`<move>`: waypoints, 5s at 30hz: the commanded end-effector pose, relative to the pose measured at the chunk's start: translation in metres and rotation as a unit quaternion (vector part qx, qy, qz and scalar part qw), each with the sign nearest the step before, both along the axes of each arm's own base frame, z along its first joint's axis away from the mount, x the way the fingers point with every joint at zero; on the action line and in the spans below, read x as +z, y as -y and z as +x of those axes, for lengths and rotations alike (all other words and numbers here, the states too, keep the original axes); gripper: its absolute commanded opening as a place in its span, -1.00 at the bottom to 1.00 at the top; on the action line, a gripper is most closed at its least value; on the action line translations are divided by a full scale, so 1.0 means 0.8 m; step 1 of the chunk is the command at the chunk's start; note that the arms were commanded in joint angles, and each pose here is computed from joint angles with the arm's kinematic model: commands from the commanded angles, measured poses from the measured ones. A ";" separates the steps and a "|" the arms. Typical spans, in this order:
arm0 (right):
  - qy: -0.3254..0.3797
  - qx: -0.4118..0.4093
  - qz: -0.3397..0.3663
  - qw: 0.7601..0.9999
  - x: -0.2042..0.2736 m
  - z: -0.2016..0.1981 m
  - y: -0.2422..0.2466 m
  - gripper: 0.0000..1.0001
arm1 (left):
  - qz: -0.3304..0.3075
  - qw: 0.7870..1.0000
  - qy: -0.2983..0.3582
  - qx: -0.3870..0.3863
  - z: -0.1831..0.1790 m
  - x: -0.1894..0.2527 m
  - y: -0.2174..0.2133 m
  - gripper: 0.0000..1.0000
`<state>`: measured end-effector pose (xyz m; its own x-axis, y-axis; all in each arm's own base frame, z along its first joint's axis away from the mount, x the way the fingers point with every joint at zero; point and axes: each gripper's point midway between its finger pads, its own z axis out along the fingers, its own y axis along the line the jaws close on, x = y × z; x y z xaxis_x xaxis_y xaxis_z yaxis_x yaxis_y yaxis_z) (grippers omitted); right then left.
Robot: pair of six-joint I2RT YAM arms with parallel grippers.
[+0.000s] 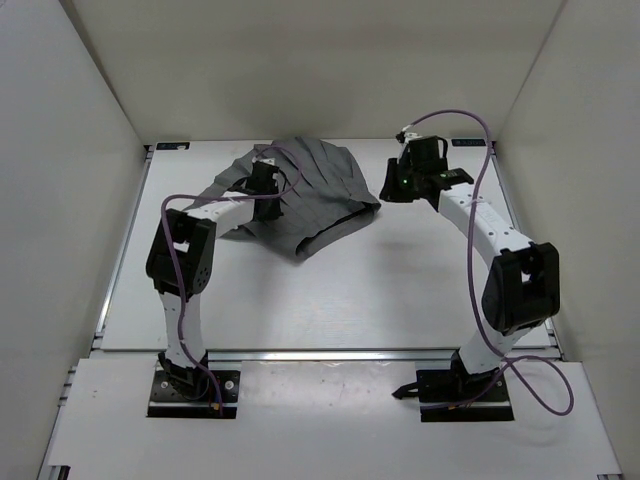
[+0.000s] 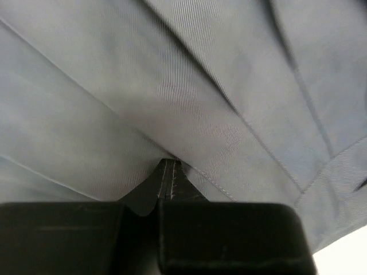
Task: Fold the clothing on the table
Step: Flatten the skirt out
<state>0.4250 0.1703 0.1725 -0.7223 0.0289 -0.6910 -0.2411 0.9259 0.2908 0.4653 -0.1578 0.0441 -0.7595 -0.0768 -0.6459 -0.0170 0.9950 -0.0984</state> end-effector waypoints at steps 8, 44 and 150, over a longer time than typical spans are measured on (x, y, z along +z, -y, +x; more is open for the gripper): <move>0.045 -0.006 0.010 0.999 0.033 -0.034 0.031 -0.63 | -0.024 0.995 -0.087 0.031 -0.079 -0.034 0.023 -1.00; -0.113 0.128 0.012 0.985 -0.067 -0.211 -0.053 -1.00 | -0.195 0.964 0.059 -0.172 -0.016 0.104 0.192 -0.93; -0.031 -0.058 0.030 0.997 -0.098 0.101 0.084 -1.00 | -0.200 0.966 0.066 -0.149 0.075 0.048 0.083 -1.00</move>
<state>0.4667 0.1150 0.0446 -0.8435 0.1378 -0.5191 -0.0862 0.9193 0.3839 0.5020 -0.2325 0.0517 -0.7609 -0.1255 -0.6366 0.3000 0.8019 -0.5167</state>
